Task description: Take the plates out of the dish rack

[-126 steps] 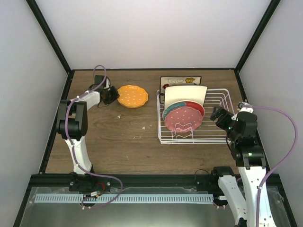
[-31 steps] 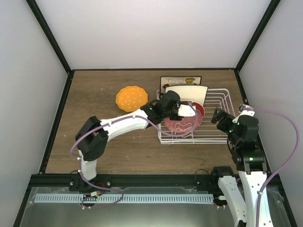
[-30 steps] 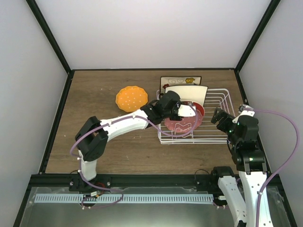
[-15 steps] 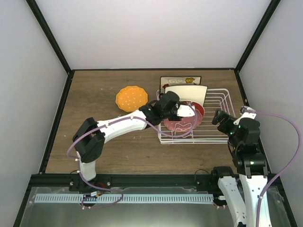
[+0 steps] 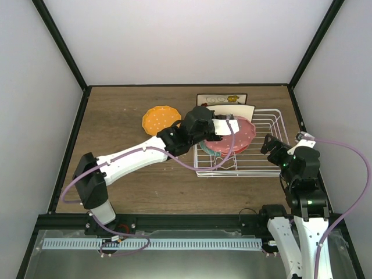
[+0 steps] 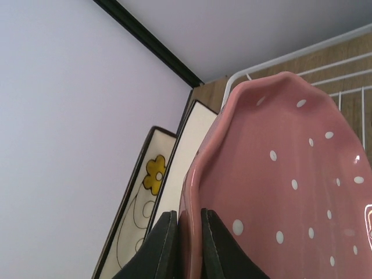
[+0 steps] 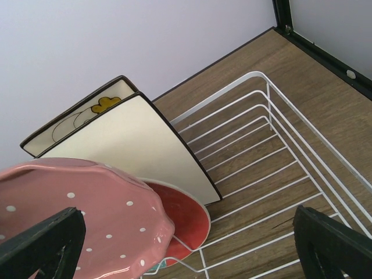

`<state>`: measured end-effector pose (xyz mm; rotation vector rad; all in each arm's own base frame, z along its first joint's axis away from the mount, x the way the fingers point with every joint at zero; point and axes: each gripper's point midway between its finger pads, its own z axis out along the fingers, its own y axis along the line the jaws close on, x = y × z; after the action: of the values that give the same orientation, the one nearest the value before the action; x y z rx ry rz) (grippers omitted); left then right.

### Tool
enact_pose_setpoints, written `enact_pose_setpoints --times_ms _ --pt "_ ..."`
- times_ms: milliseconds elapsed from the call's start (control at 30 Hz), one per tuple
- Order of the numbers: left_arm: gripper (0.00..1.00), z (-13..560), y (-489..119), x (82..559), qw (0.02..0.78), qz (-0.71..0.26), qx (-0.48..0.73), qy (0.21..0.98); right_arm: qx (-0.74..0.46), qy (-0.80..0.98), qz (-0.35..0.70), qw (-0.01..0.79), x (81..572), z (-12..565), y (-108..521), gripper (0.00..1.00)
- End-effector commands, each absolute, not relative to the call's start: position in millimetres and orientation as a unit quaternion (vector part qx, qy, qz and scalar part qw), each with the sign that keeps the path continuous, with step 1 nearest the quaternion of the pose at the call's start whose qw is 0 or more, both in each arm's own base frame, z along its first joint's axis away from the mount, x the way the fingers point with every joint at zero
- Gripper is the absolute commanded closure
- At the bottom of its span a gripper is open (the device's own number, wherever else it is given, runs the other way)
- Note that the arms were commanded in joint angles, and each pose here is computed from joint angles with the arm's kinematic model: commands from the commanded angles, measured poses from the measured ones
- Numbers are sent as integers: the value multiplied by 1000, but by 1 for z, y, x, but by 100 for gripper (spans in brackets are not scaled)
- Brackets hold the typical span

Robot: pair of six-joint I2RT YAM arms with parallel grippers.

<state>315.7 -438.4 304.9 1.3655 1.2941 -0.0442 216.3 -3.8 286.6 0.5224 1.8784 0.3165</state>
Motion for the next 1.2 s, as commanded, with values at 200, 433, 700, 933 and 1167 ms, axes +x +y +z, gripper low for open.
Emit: enact_pose_setpoints --times_ms 200,433,700,933,1167 --pt "96 482 -404 311 753 -88 396 518 239 789 138 549 215 282 -6 0" --pt "96 561 -297 352 793 -134 197 560 238 791 140 545 217 280 -5 0" --pt "96 536 -127 426 747 -138 -28 649 241 796 150 535 219 271 -2 0" --pt "96 408 -49 479 618 -168 -118 759 234 798 153 533 228 274 1 0" --pt "96 295 -56 495 496 -219 -139 829 236 799 152 531 226 275 0 0"
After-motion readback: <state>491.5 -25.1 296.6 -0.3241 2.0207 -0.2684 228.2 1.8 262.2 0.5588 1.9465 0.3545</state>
